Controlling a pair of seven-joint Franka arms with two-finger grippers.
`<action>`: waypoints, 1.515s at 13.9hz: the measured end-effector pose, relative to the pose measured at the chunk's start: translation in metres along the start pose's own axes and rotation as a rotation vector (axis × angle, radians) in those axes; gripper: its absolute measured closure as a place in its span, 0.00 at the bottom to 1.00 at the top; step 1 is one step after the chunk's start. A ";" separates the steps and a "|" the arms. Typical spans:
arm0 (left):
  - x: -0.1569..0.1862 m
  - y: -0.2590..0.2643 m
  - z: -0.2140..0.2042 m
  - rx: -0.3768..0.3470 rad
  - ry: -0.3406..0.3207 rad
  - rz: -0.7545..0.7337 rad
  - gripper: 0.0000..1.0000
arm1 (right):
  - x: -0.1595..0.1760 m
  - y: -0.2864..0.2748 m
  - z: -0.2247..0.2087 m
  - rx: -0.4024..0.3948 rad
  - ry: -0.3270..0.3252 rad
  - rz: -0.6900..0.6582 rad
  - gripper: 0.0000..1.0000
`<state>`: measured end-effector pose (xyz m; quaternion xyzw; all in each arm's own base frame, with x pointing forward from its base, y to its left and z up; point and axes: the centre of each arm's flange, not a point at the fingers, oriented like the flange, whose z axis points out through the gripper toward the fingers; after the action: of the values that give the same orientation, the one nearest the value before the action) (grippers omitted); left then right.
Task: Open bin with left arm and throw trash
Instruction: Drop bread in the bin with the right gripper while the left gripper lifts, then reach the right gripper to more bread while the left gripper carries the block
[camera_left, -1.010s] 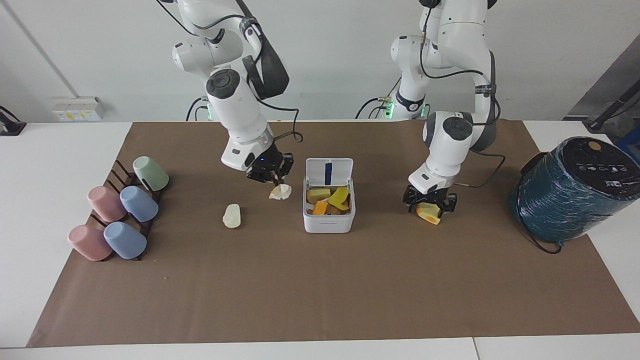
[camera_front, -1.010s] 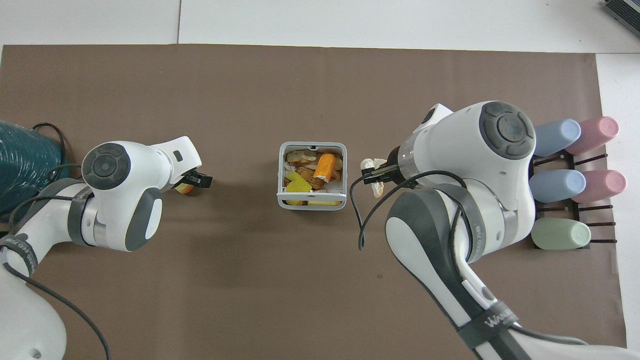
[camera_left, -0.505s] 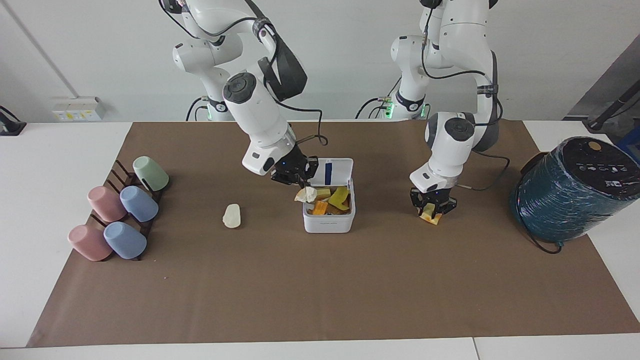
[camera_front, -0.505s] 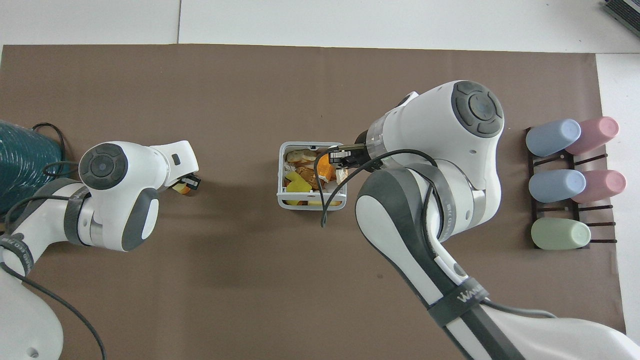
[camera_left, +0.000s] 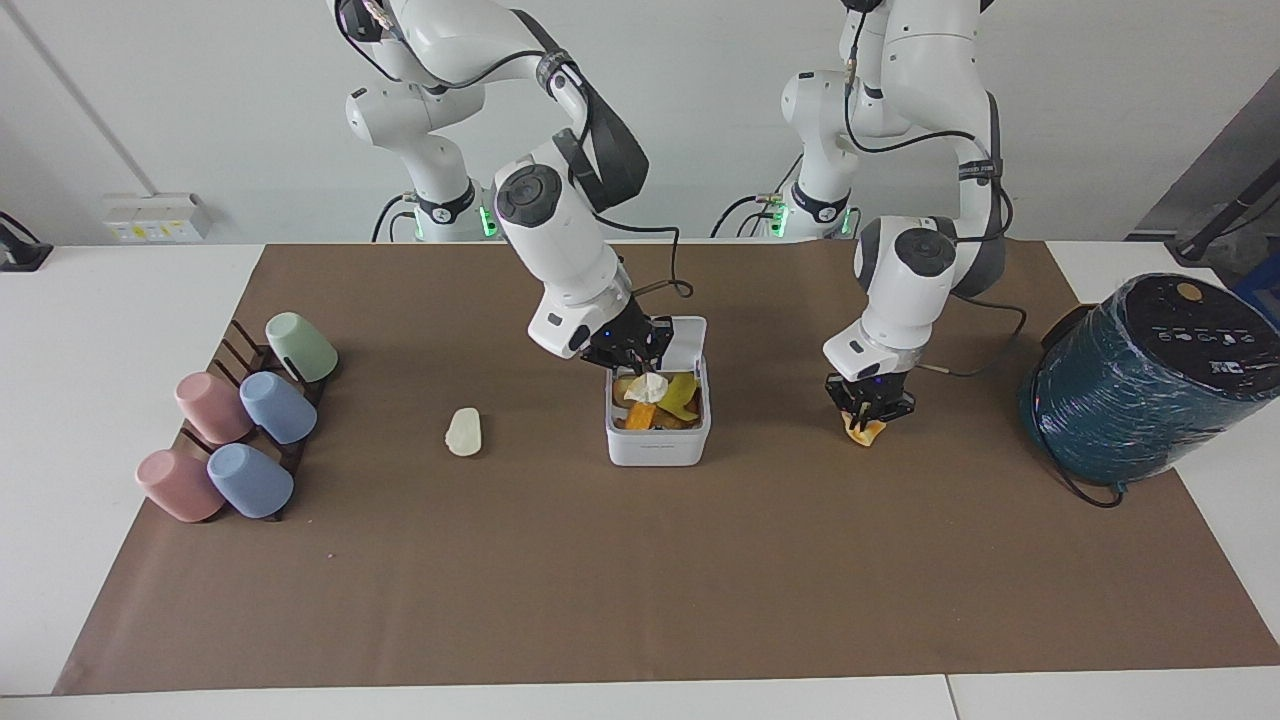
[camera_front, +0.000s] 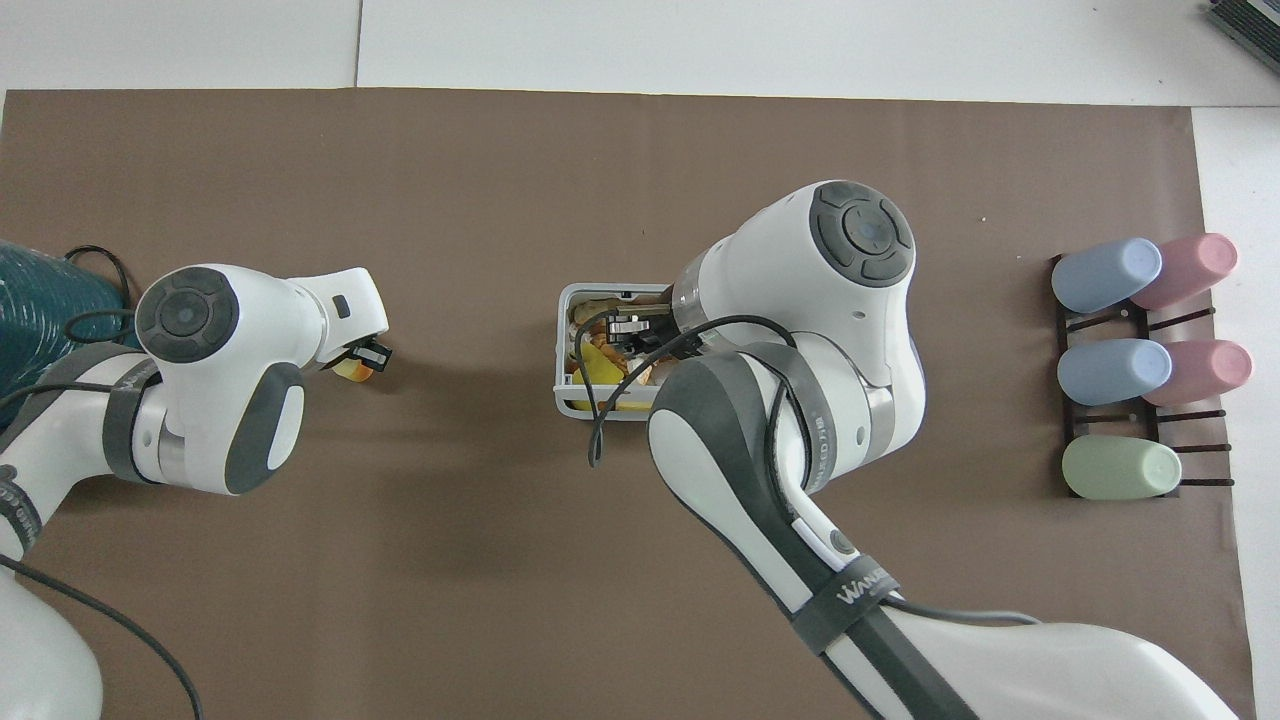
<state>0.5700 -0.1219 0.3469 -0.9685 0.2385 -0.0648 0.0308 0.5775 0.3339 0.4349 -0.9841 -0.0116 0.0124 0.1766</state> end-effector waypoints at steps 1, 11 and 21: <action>0.008 -0.006 -0.019 0.003 -0.003 -0.010 0.93 | 0.000 0.000 0.000 0.001 0.002 0.000 0.58; 0.055 0.051 -0.133 -0.012 0.051 -0.240 0.93 | 0.029 0.046 -0.039 -0.075 0.108 0.014 0.00; 0.076 0.224 -0.156 -0.196 0.186 -0.345 0.93 | 0.018 0.255 0.002 -0.246 0.079 -0.151 0.00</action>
<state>0.5125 -0.3598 0.4899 -0.9832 0.0763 -0.1345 -0.0971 0.6003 0.0957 0.3434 -0.9944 -0.0799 -0.0413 0.0554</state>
